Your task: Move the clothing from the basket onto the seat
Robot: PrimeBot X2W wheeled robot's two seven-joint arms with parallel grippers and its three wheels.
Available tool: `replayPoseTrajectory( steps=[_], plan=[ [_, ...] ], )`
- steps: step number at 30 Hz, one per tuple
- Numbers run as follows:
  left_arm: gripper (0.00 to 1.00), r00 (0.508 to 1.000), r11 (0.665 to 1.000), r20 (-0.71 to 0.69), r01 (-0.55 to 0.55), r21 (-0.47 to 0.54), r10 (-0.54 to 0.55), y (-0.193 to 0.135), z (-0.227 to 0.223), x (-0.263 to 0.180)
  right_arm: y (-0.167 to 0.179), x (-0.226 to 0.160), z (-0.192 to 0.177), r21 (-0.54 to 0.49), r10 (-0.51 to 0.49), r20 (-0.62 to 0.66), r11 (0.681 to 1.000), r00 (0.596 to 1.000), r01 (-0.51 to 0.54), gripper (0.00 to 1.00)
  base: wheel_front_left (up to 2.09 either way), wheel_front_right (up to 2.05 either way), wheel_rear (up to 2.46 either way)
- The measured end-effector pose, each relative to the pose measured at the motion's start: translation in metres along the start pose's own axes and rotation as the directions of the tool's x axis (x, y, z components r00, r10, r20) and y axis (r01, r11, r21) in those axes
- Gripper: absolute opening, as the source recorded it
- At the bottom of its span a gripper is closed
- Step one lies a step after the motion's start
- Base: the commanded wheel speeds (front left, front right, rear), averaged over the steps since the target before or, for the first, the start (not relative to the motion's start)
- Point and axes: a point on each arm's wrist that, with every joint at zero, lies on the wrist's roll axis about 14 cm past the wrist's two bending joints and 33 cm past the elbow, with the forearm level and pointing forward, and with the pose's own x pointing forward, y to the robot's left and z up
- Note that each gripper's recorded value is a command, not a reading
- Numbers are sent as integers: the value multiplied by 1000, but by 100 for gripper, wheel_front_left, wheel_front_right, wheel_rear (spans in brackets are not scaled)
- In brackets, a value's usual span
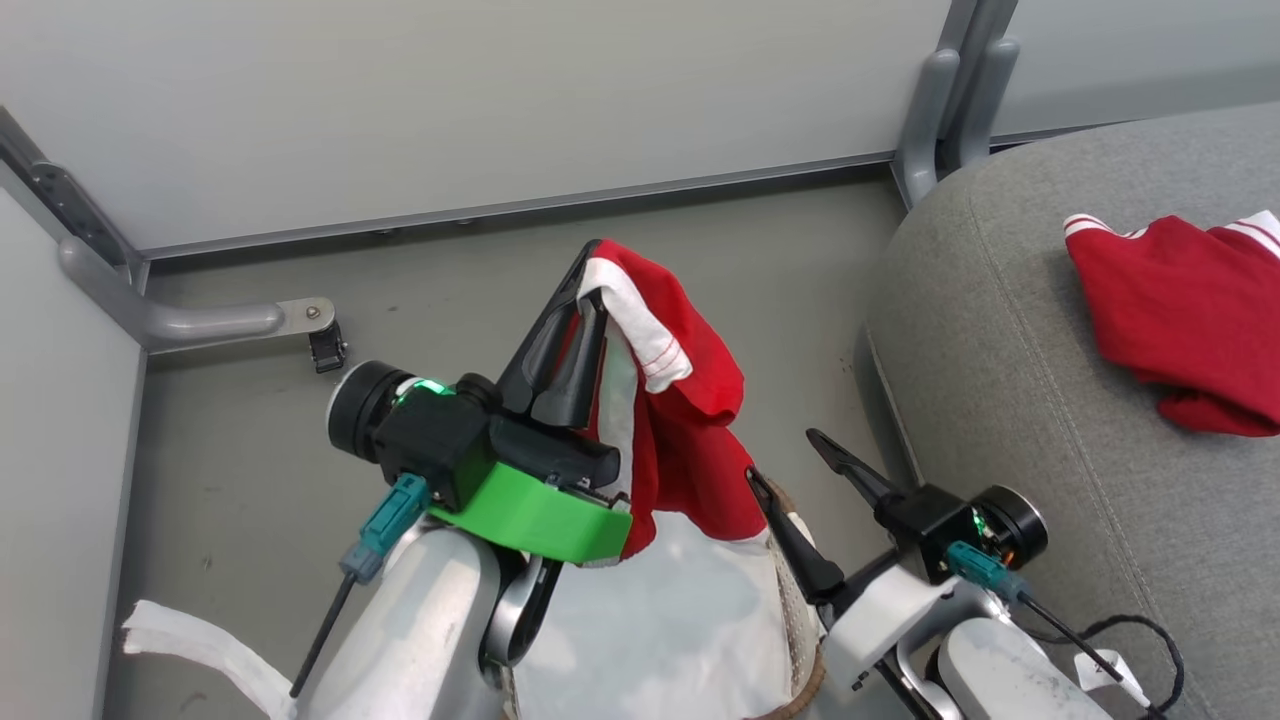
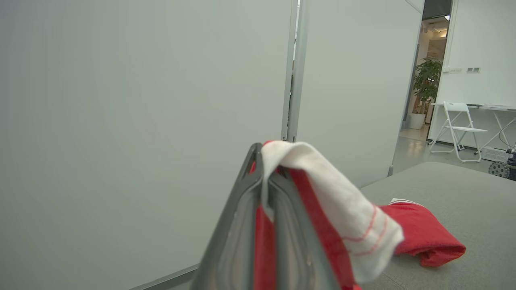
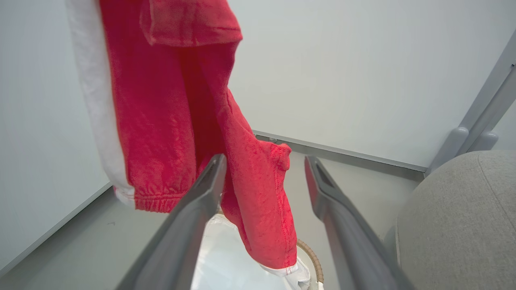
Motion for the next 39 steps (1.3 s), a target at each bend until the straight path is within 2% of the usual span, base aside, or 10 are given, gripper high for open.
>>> replayPoseTrajectory(
  steps=[14,15,16,27,28,29,30,31,32,39],
  plan=[
    [0,999,999,-8,41,-14,-41,-19,5,-12,46,48,-2,-156,233,-63,958,970,-241,100,0,0,0],
    [0,999,999,-7,39,-16,-39,-19,6,-12,48,51,-2,-155,240,-64,956,969,-247,94,0,0,0],
    [0,999,999,-7,37,-16,-37,-18,6,-13,51,53,-3,-152,246,-68,955,967,-254,0,0,0,0],
    [0,998,999,-33,-47,-8,47,8,-4,-14,46,54,-10,-54,223,-66,973,973,-227,0,0,0,0],
    [7,998,999,-45,-54,-4,54,10,-8,-14,45,51,-11,-45,218,-66,974,974,-221,0,0,0,0],
    [28,997,998,-57,-59,1,59,11,-13,-14,43,47,-10,-35,211,-62,976,976,-213,0,0,0,0],
    [43,996,998,-64,-59,3,59,11,-16,-13,42,45,-9,-27,203,-57,978,977,-205,0,0,0,0],
    [85,995,998,-78,-61,6,61,13,-21,-12,40,42,-7,-15,193,-49,981,980,-194,0,0,0,0],
    [100,993,998,-99,-62,10,63,13,-30,-11,31,37,-3,4,162,-32,987,986,-161,0,0,0,0],
    [100,984,1000,-175,-24,-11,22,4,-66,1,-21,7,20,57,-38,49,998,998,35,0,0,0,0]
  ],
)
